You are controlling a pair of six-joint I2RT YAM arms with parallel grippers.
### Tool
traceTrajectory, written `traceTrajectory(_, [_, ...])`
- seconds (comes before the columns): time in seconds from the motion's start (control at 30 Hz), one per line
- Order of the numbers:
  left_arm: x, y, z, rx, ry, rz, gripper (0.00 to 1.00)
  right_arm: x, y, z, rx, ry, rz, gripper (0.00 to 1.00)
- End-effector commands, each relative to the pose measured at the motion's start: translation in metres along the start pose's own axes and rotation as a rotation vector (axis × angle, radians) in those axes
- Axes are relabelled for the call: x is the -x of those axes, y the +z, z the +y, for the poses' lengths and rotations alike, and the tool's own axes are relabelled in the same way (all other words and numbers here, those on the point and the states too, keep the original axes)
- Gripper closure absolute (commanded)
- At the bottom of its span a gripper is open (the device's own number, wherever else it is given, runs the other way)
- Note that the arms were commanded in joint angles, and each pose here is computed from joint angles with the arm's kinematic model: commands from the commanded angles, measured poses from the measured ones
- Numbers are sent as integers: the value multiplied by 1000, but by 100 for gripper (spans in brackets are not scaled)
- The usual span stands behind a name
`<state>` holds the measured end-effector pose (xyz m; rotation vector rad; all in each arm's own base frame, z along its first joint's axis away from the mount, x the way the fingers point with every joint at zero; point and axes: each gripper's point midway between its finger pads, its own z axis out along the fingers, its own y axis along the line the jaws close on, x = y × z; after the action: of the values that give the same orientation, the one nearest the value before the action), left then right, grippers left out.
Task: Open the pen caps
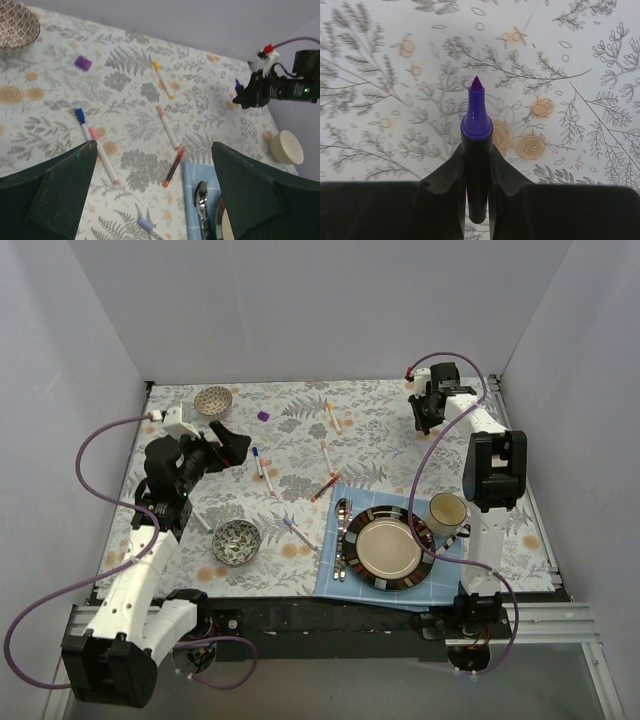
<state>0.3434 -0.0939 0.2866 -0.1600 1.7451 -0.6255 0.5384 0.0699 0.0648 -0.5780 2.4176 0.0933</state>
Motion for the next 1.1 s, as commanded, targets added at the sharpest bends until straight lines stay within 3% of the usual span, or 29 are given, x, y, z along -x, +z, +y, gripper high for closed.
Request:
traceTrajectory(0.0, [-31,-22,24,69,60,12,2,3,-6,-31,-50,-5,35,84])
traceTrajectory(0.2, [-35,-26,29,86,79,17,2,-1,10,-46,-27,41,51,76])
traceTrajectory(0.37, [-36,-26,30,92,82,19,2,-11,21,-47,-11,54,74,59])
traceTrajectory(0.6, [-43,-24,33,97,73,45,2,-6,15,-51,0,68,48,55])
traceTrajectory(0.8, [-57,-16,34,89,15,102,2,37,-38,-34,60,53,-103,51])
traceTrajectory(0.9, [-81,-3,39,99,-69,204,2,63,-86,-6,177,36,-242,47])
traceTrajectory(1.07, [-108,16,53,157,-151,334,2,58,-130,56,424,20,-348,45])
